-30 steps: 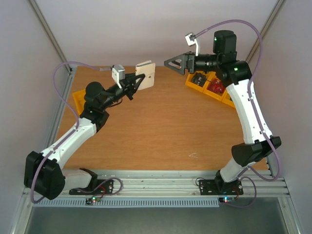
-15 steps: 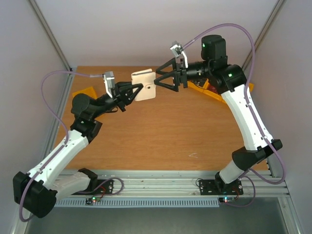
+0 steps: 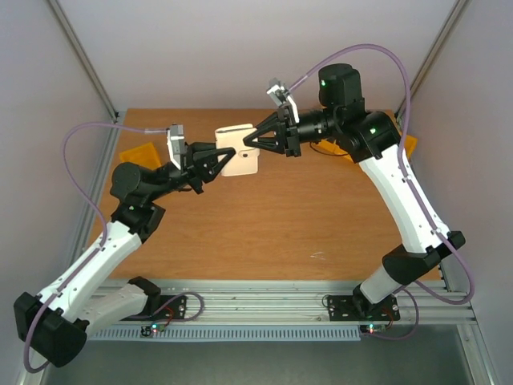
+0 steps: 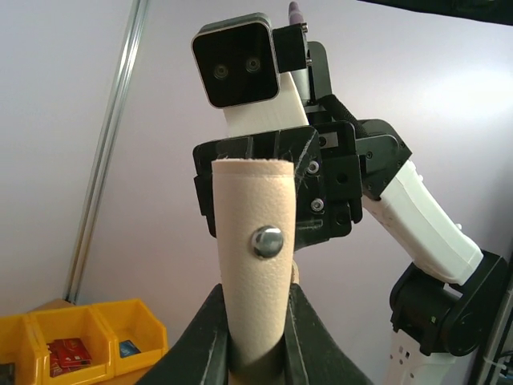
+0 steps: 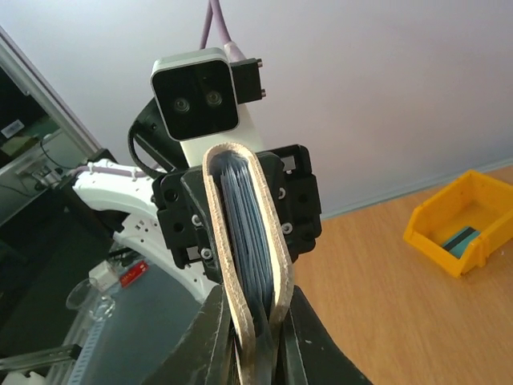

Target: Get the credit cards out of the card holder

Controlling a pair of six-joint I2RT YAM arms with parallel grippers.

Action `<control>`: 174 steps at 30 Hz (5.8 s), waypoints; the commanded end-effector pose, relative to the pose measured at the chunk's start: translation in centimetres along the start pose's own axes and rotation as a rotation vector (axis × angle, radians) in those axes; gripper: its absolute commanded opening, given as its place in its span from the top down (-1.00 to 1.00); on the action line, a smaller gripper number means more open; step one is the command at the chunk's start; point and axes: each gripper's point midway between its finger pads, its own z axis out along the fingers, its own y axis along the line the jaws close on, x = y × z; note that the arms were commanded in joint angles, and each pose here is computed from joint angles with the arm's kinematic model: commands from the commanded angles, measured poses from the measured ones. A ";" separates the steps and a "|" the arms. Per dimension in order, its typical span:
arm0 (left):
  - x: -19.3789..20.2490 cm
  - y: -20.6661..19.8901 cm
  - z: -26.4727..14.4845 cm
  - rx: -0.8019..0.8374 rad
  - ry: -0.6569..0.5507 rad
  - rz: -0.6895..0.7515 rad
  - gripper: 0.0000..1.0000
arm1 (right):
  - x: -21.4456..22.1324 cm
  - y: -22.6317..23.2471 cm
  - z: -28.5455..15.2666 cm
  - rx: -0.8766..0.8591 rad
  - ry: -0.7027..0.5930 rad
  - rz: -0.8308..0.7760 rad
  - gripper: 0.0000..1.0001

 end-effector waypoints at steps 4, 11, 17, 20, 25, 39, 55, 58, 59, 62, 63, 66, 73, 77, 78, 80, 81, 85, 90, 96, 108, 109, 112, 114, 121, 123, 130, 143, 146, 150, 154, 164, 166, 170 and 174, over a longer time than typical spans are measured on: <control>0.0 -0.1 -0.8 -0.032 -0.004 0.043 0.13 | 0.3 3.6 -1.6 0.015 0.025 -0.081 0.98; 2.3 -0.6 -0.7 0.034 0.099 0.135 0.67 | 0.7 3.8 -1.3 -0.025 0.096 -0.046 0.98; 2.5 -0.7 -0.6 0.038 0.113 0.118 0.99 | 0.3 2.2 -1.2 0.057 0.088 -0.068 0.98; 2.7 -0.6 -0.7 0.030 0.116 0.105 0.99 | 0.3 1.8 -1.1 0.075 0.083 -0.062 0.98; 2.9 -0.5 -0.4 0.041 0.125 0.080 0.75 | 0.2 2.7 -0.4 -0.007 0.072 -0.060 0.98; 3.2 -0.8 0.0 0.054 0.129 0.082 0.96 | 0.2 2.2 0.6 -0.033 0.072 -0.059 0.97; 3.5 5.2 -1.4 -0.303 0.078 0.086 0.99 | 0.5 -7.7 -3.8 1.001 0.043 -0.158 0.29; 3.5 5.4 -1.3 -0.311 0.080 0.093 0.99 | 0.7 -6.5 -1.2 0.954 0.031 -0.193 0.29; 3.6 5.4 -1.3 -0.309 0.082 0.094 0.99 | 0.8 -6.2 -0.4 0.942 0.039 -0.200 0.26; 3.6 5.5 -1.3 -0.309 0.085 0.094 0.99 | 1.0 -6.6 0.8 0.955 0.037 -0.177 0.18; 3.6 5.5 -1.3 -0.308 0.085 0.094 0.99 | 0.9 -6.9 0.9 0.968 0.025 -0.162 0.19; 3.4 5.4 -1.2 -0.306 0.078 0.097 0.99 | 1.3 -7.8 1.5 0.979 0.026 -0.134 0.23; 3.3 5.7 -1.4 -0.327 0.069 0.092 1.00 | 3.4 -8.5 3.2 0.933 0.080 -0.045 0.19; 2.9 5.9 -1.4 -0.341 0.055 0.111 0.99 | 4.6 -8.9 3.3 0.943 0.110 -0.004 0.17; 2.9 5.9 -1.4 -0.339 0.055 0.111 1.00 | 4.8 -9.0 3.2 0.948 0.112 0.000 0.17; 3.1 6.1 -1.5 -0.347 0.056 0.100 0.99 | 5.0 -8.9 3.4 0.940 0.116 0.011 0.12; 3.2 6.3 -1.5 -0.358 0.056 0.090 0.99 | 5.1 -8.9 3.6 0.930 0.117 0.016 0.10; 3.2 5.8 -1.4 -0.332 0.060 0.094 1.00 | 5.6 -9.4 3.7 0.946 0.137 0.026 0.07; 3.0 6.1 -1.6 -0.352 0.048 0.097 0.99 | 6.5 -10.8 3.4 1.014 0.172 0.023 0.06; 2.8 5.9 -1.4 -0.338 0.041 0.104 0.99 | 8.2 -12.2 3.1 1.075 0.223 0.035 0.02; 1.7 5.5 -1.4 -0.329 -0.011 0.148 0.99 | 9.1 -14.6 2.2 1.181 0.262 0.034 0.49; 1.7 5.5 -1.4 -0.331 -0.012 0.154 0.99 | 9.2 -14.7 2.2 1.180 0.264 0.040 0.52; 1.6 5.9 -1.6 -0.352 -0.018 0.165 0.99 | 9.7 -14.9 2.0 1.181 0.276 0.056 0.75; 1.5 6.2 -1.8 -0.372 -0.025 0.170 1.00 | 10.2 -15.1 1.6 1.196 0.293 0.066 0.97; 1.6 6.9 -2.2 -0.417 -0.020 0.203 0.99 | 11.4 -15.9 -0.9 1.204 0.300 0.129 0.97; 2.1 7.0 -2.3 -0.417 -0.004 0.199 0.99 | 11.4 -16.1 -2.1 1.205 0.292 0.139 0.98; 3.4 6.3 -2.3 -0.352 0.034 0.139 1.00 | 9.8 -13.1 -2.5 0.890 0.249 0.078 0.96; 4.1 0.0 -1.9 0.039 0.143 0.130 1.00 | 6.6 -3.5 -1.0 0.341 0.149 -0.046 -0.18; 4.1 -0.3 -1.8 0.062 0.143 0.150 1.00 | 6.4 -3.6 -1.0 0.340 0.144 -0.061 -0.13; 3.9 -1.0 -1.8 0.107 0.140 0.193 0.99 | 6.3 -3.2 -1.4 0.347 0.161 -0.110 -0.08; 3.9 -1.1 -1.9 0.121 0.147 0.215 0.99 | 6.6 -2.6 -2.7 0.350 0.186 -0.157 -0.06; 3.9 -1.3 -1.8 0.141 0.153 0.234 0.99 | 6.1 -2.6 -1.9 0.297 0.200 -0.100 0.01; 3.9 -1.3 -1.8 0.142 0.153 0.233 0.99 | 6.2 -2.2 -1.2 0.262 0.202 -0.094 0.00; 4.0 -1.2 -1.8 0.142 0.157 0.228 1.00 | 6.5 -2.0 -0.7 0.237 0.214 -0.089 -0.05; 4.1 -1.1 -1.8 0.139 0.161 0.219 0.99 | 6.2 -0.2 0.4 0.127 0.207 -0.082 -0.18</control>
